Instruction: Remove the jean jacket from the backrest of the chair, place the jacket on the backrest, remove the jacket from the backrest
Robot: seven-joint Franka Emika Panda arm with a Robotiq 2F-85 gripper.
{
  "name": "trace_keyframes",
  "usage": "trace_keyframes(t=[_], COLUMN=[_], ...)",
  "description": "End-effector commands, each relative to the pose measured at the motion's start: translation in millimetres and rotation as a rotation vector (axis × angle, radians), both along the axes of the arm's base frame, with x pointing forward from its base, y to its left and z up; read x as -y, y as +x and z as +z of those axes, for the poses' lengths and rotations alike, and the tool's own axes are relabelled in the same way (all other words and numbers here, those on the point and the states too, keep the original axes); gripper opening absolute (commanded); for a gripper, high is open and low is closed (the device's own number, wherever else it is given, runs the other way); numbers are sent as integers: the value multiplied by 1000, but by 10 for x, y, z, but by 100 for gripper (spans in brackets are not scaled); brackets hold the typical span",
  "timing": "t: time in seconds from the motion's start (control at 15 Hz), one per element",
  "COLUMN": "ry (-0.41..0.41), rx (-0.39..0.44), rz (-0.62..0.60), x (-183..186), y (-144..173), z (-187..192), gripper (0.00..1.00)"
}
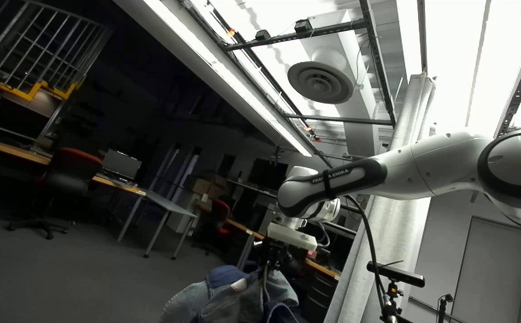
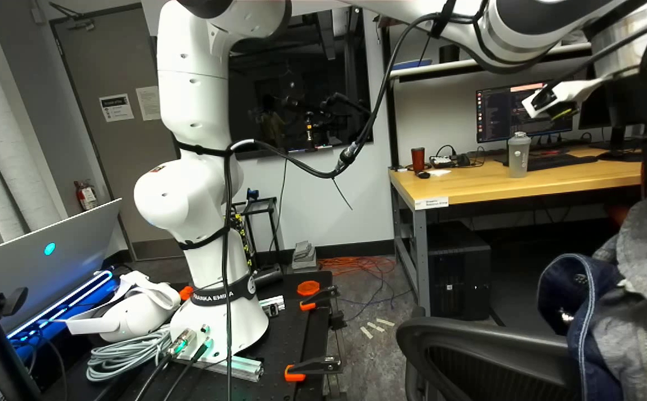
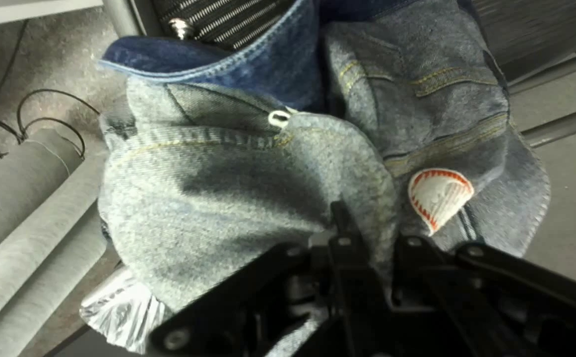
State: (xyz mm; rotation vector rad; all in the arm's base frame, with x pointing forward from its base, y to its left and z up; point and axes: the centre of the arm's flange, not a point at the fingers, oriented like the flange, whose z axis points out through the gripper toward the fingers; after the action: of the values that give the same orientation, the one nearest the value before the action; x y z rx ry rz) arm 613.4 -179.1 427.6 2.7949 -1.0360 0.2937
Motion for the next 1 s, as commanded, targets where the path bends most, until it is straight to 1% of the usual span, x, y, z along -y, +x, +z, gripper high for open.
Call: trace_keyframes(t=[0.0, 0.13, 0.33, 0.6, 0.73, 0.93], ry=[-62, -92, -103, -107, -105, -108], rx=[102, 157, 224, 280, 297, 309], rz=[108, 157, 223, 301, 336, 376], x=[-389, -637, -1080, -1653, -1874, -2061], y=[273, 469, 774, 1038, 1097, 1135], z=[724, 1054, 1514, 2028, 2174, 2301], gripper=[3, 3, 3, 3, 3, 3])
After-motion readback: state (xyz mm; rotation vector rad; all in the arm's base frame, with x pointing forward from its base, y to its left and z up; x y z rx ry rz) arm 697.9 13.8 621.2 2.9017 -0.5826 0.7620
